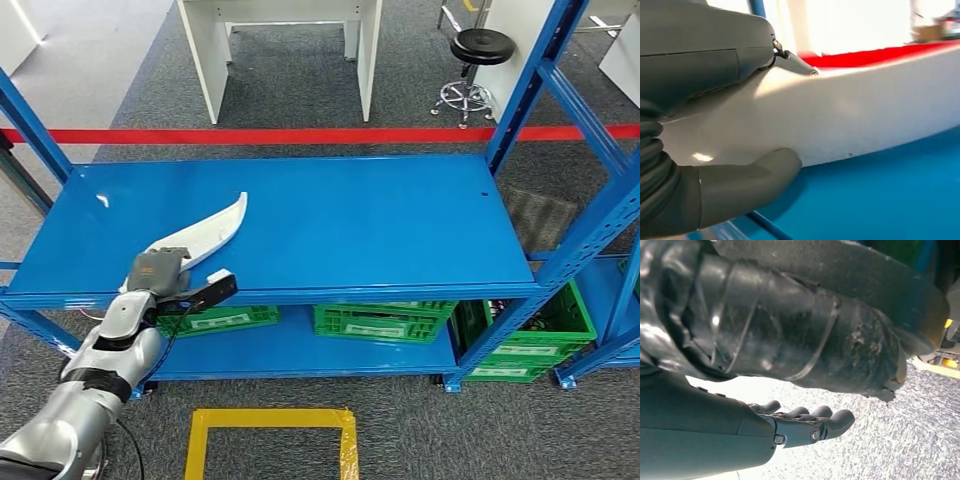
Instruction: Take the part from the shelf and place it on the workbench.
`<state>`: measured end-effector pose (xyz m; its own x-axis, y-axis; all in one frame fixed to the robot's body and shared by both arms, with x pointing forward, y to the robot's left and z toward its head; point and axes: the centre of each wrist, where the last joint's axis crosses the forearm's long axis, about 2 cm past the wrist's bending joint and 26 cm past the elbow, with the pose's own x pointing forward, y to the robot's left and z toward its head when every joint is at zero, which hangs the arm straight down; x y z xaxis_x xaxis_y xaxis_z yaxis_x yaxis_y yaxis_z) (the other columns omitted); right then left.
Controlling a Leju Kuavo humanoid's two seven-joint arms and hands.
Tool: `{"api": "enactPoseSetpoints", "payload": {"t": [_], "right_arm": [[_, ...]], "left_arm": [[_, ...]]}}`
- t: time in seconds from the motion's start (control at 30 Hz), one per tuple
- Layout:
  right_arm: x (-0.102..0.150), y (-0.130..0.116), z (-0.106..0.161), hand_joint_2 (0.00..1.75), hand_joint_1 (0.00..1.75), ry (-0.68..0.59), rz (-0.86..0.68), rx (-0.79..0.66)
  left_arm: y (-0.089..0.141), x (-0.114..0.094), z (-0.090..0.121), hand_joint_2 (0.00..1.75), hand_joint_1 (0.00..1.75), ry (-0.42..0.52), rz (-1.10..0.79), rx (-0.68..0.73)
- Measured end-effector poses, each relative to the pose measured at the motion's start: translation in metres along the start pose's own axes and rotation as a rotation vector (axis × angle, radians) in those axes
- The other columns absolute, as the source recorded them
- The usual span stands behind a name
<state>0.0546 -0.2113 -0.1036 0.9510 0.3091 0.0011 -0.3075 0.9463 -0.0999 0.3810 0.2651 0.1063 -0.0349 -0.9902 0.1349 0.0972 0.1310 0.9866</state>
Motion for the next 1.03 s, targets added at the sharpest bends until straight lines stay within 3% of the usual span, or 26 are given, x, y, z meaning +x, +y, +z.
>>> {"api": "enactPoseSetpoints", "payload": {"t": [0.1, 0.2, 0.33, 0.5, 0.63, 0.77, 1.03], "right_arm": [[-0.001, 0.000, 0.000, 0.00, 0.00, -0.002, -0.025, -0.007], [-0.003, -0.001, -0.001, 0.00, 0.00, 0.003, -0.067, -0.014], [-0.004, -0.001, -0.001, 0.00, 0.00, 0.007, -0.096, -0.017], [-0.007, -0.002, -0.001, 0.00, 0.00, 0.014, -0.144, -0.031], [-0.009, 0.000, -0.001, 0.00, 0.00, 0.019, -0.190, -0.031], [-0.010, 0.005, 0.000, 0.00, 0.00, 0.035, -0.219, -0.001], [-0.010, 0.006, 0.000, 0.00, 0.00, 0.044, -0.240, 0.006]], "left_arm": [[0.005, 0.011, 0.009, 1.75, 1.75, -0.121, 0.322, 0.065], [0.012, 0.032, 0.031, 1.75, 1.75, -0.171, 0.604, 0.179], [0.029, 0.052, 0.054, 1.75, 1.75, -0.210, 0.757, 0.266], [0.035, 0.065, 0.088, 1.75, 1.75, -0.342, 1.036, 0.377], [0.034, 0.082, 0.127, 1.75, 1.75, -0.464, 1.170, 0.477], [0.026, 0.092, 0.161, 1.75, 1.75, -0.520, 1.264, 0.563], [0.020, 0.105, 0.186, 1.75, 1.75, -0.574, 1.288, 0.607]]}}
